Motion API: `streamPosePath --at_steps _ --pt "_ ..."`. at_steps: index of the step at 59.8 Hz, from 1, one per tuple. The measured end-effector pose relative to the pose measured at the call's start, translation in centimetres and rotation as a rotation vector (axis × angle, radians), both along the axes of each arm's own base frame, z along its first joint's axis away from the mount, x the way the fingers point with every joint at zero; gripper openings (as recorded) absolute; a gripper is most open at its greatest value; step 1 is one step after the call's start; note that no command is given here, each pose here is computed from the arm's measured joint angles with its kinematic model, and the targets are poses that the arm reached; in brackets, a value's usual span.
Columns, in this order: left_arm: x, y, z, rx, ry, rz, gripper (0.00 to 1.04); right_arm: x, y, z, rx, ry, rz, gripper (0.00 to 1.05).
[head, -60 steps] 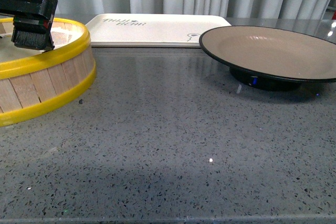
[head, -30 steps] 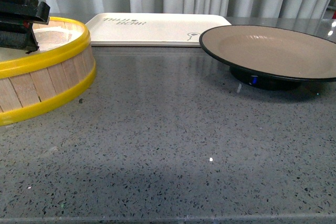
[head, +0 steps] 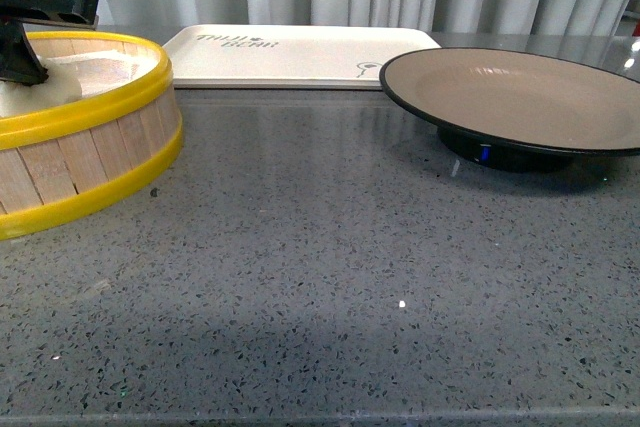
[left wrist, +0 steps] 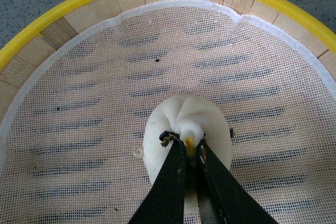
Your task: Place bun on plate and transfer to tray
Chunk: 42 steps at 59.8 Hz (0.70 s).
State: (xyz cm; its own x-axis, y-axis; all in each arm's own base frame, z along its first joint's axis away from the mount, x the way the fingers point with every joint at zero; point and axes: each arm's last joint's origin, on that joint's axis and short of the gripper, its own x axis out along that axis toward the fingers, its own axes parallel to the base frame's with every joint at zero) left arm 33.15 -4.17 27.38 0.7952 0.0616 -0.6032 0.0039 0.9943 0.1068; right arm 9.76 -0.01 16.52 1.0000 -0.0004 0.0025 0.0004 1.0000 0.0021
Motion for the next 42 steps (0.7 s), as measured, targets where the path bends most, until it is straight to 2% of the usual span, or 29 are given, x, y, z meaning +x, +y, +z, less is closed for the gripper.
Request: streamPosePath --at_steps 10,17,29,42 --pt "0.0 0.1 0.2 -0.001 0.001 0.003 0.04 0.0 0.0 0.0 0.000 0.000 0.000 0.96" --pt "0.3 0.1 1.7 -0.003 -0.029 0.005 0.04 0.0 0.0 0.0 0.000 0.000 0.000 0.96" --pt "0.2 -1.3 7.4 -0.015 -0.163 -0.030 0.04 0.0 0.0 0.0 0.000 0.000 0.000 0.96" --pt "-0.5 -6.7 12.4 -0.052 -0.281 -0.172 0.04 0.0 0.0 0.0 0.000 0.000 0.000 0.96"
